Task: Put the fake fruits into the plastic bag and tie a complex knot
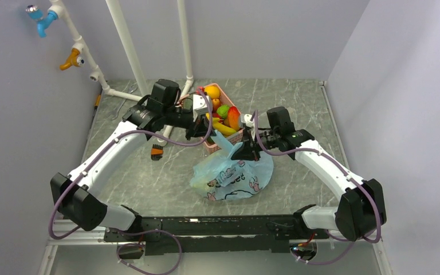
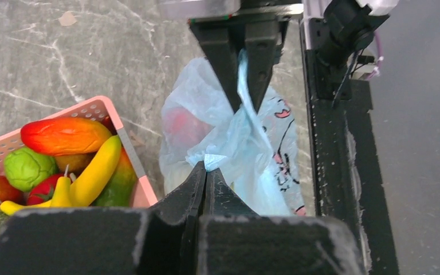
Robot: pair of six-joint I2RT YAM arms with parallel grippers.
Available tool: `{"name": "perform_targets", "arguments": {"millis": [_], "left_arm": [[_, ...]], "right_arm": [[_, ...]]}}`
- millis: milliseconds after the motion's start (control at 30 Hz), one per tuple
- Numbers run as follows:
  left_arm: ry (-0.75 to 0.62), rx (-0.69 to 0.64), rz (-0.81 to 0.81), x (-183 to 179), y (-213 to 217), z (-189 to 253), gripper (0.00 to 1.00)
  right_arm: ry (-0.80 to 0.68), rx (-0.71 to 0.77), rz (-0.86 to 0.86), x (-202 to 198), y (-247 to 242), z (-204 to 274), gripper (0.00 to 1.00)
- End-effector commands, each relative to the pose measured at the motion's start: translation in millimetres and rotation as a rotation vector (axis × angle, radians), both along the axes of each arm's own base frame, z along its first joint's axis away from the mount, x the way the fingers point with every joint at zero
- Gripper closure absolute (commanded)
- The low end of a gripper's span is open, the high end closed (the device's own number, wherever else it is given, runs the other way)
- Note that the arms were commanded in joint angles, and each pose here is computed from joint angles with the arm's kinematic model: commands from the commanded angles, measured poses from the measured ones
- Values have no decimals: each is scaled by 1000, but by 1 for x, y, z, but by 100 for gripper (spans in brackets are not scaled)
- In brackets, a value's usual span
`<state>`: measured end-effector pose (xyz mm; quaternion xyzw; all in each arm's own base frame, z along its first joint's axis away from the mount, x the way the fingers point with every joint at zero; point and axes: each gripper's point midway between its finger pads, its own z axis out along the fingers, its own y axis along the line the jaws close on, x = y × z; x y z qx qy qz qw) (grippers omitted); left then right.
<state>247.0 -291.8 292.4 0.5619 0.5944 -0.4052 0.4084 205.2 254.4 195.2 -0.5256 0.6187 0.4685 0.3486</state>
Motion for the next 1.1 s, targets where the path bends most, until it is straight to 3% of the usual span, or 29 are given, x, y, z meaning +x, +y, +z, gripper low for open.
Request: {"name": "perform_targets", "arguments": {"millis": [0, 133, 200, 333, 600, 800, 933, 1067], "left_arm": [[-17, -132, -42, -26, -9, 56, 100], [66, -190, -71, -50, -14, 64, 100], [85, -198, -98, -66, -18, 61, 100], [110, -114, -140, -103, -40, 10, 100], [191, 60, -15, -96, -75, -96, 100], [115, 289, 254, -54, -61, -176, 100], [-1, 333, 439, -13, -35, -191, 100], [-5, 311, 549, 23, -20, -185, 100]], "right_arm": [[40, -24, -33, 5, -2, -10, 94], [55, -42, -69, 11, -5, -17, 92], [61, -51, -104, 16, -6, -20, 97], [107, -27, -247, 39, -3, -11, 100], [219, 27, -457, 57, -4, 7, 100], [269, 58, -541, 47, -12, 19, 100], [337, 76, -556, 33, -15, 20, 100], [411, 103, -520, 19, -7, 20, 100]]}}
